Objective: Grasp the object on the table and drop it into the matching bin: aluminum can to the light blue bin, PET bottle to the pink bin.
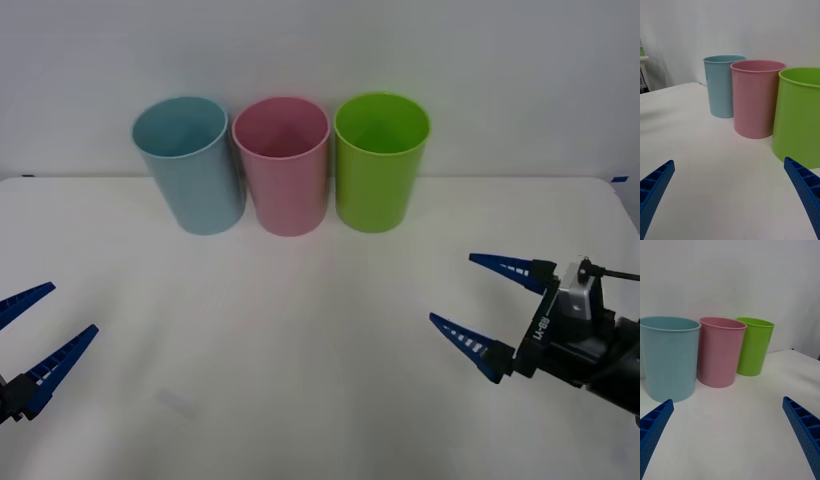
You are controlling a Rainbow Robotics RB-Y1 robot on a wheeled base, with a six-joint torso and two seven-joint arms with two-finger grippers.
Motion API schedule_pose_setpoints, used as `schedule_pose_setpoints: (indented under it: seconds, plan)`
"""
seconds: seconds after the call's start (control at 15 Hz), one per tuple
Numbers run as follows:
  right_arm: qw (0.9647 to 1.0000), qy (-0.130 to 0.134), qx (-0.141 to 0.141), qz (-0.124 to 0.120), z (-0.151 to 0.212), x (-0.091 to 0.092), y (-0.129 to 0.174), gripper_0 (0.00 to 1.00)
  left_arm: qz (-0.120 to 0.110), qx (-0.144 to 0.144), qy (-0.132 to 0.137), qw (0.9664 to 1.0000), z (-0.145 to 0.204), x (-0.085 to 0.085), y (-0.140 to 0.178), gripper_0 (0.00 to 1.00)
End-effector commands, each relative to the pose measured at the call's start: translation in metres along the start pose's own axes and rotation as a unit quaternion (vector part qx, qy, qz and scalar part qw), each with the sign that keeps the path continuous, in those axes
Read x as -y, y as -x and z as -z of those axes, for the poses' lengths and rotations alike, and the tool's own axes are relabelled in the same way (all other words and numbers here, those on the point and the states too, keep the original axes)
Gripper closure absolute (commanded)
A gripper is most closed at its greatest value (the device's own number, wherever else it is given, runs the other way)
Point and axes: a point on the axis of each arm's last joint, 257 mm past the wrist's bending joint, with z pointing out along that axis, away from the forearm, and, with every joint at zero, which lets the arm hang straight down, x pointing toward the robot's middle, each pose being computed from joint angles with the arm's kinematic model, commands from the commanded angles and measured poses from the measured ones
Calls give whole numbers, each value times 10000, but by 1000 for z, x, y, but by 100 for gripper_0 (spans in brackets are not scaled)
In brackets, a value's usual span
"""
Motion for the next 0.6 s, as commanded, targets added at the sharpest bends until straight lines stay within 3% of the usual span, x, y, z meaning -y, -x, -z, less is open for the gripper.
schedule_pose_setpoints:
  seconds: [0.07, 0.27, 0.6]
  plan:
    - [9999, 12, -121, -107, 38, -9, -15, 0, 0, 0, 0, 10000, 0, 0, 0, 0]
    - [9995, 9, -225, -207, 74, -19, -25, 0, 0, 0, 0, 10000, 0, 0, 0, 0]
    - [9979, -383, -228, -470, 116, -19, -31, 0, 0, 0, 0, 10000, 0, 0, 0, 0]
